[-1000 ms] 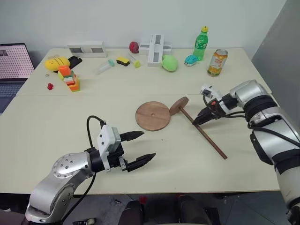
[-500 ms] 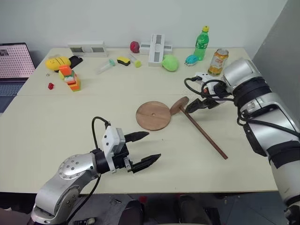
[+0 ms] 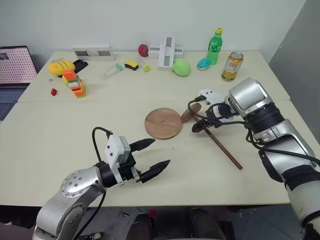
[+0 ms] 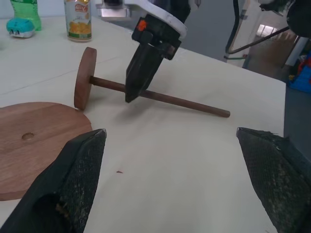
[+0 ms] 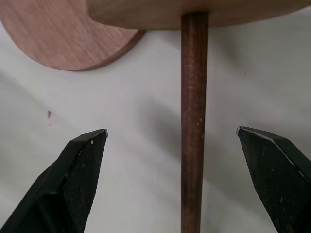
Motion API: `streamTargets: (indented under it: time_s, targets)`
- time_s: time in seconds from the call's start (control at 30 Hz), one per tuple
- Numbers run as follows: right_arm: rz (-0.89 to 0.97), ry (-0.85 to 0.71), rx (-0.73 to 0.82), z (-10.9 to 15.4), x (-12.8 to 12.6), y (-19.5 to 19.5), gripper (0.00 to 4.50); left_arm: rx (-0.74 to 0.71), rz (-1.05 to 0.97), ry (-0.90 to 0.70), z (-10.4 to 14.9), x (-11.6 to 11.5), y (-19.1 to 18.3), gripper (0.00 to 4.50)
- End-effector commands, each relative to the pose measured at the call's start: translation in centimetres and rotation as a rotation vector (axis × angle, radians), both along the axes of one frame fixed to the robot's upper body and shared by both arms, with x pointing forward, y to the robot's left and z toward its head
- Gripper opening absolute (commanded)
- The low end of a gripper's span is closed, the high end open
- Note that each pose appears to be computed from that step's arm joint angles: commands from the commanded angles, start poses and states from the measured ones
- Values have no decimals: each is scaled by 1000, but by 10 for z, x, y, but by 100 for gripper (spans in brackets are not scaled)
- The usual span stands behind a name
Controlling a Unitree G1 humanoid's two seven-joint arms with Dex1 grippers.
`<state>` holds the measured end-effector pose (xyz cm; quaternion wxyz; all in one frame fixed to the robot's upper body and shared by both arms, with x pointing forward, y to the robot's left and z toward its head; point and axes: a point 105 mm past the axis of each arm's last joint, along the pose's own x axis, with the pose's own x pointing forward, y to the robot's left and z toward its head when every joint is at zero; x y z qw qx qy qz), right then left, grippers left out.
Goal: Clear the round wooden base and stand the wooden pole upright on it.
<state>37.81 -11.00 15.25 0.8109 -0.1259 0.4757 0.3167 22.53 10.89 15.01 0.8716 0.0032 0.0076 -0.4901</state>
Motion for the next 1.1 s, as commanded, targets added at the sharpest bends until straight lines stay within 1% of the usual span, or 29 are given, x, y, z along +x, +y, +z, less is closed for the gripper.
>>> streamTargets:
  time_s: [0.03, 0.3, 0.43, 0.53, 0.6, 0.67, 0.8, 0.87, 1.0, 1.03, 1.1]
  targets:
    - [34, -66, -11, 8, 5, 2, 449, -12, -17, -43, 12, -6, -4, 450]
    - [26, -63, -26, -10, 13, 1, 449, -17, -20, -37, 13, -8, -6, 450]
    - [10, -54, -28, -13, 18, -4, 449, -18, -20, -38, 14, -7, -6, 450]
    - [6, -38, -29, -15, 17, -5, 397, -17, -23, -38, 14, -7, -7, 450]
    - [12, -26, -25, -15, 16, -4, 347, -16, -24, -37, 14, -7, -7, 450]
    - [21, -21, -26, -15, 15, -3, 286, -15, -28, -37, 14, -8, -7, 450]
    - [36, -7, -36, -16, 11, -4, 189, -13, -35, -36, 15, -7, -7, 450]
    - [40, -5, -40, -16, 10, -4, 149, -14, -35, -36, 15, -6, -7, 450]
    - [42, -6, -46, -16, 10, -6, 47, -14, -38, -36, 15, -6, -8, 450]
    - [41, -7, -46, -16, 11, -6, 28, -14, -39, -36, 15, -6, -8, 450]
    - [40, -11, -46, -14, 12, -6, 26, -13, -41, -36, 15, -6, -8, 450]
